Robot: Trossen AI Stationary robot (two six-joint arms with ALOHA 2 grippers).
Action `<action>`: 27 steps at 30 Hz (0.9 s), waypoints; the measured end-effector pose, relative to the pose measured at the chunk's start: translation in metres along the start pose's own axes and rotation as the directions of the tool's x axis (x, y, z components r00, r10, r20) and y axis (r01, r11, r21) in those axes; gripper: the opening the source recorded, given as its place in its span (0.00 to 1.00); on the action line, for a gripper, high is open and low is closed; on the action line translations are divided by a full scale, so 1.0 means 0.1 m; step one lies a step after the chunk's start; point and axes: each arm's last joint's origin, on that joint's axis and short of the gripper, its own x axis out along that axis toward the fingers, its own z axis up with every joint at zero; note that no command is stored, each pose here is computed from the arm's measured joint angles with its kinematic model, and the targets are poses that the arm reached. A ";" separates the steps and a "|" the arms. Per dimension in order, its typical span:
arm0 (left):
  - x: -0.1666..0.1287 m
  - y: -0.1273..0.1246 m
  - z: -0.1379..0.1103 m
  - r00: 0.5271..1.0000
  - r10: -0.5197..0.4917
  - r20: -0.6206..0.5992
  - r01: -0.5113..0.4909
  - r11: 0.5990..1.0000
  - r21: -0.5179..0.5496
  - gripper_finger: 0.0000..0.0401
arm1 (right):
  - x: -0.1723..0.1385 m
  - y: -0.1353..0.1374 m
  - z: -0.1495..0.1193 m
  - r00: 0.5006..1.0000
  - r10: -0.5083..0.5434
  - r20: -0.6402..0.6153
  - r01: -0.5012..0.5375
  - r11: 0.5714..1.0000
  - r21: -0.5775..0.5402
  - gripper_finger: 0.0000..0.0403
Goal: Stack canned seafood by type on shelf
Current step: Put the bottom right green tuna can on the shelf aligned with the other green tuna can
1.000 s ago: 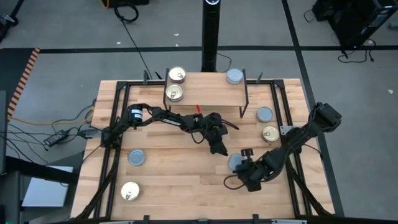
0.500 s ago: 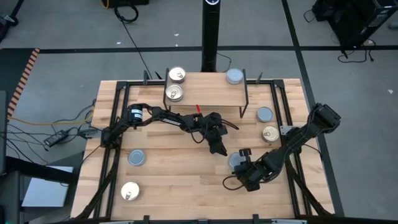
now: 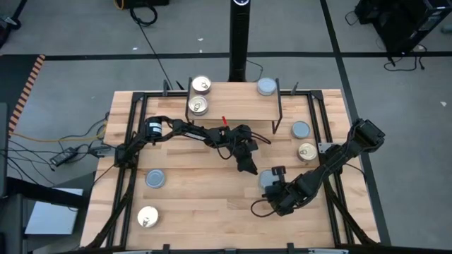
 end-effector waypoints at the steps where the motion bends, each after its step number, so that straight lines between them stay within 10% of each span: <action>1: 0.00 0.00 0.00 1.000 -0.003 -0.002 0.003 1.000 0.005 0.54 | -0.01 0.00 0.01 1.000 -0.003 0.001 0.003 1.000 0.001 0.01; 9: 0.00 -0.01 -0.01 0.999 -0.030 -0.019 0.031 0.999 0.044 0.54 | -0.06 -0.02 0.03 0.999 -0.035 0.001 0.035 0.999 0.003 0.01; 13: 0.06 -0.06 -0.04 0.999 -0.040 -0.035 0.047 0.968 0.246 0.54 | -0.06 -0.02 0.03 0.999 -0.036 0.001 0.036 0.999 0.003 0.01; 19: 0.24 -0.21 -0.18 0.998 -0.002 -0.059 0.037 0.798 0.601 0.54 | -0.06 -0.02 0.03 0.999 -0.040 0.005 0.040 0.999 0.014 0.01; 27: 0.42 -0.34 -0.29 0.988 0.153 0.013 -0.101 0.582 0.807 0.54 | -0.06 -0.02 0.03 0.999 -0.039 0.006 0.039 0.999 0.015 0.01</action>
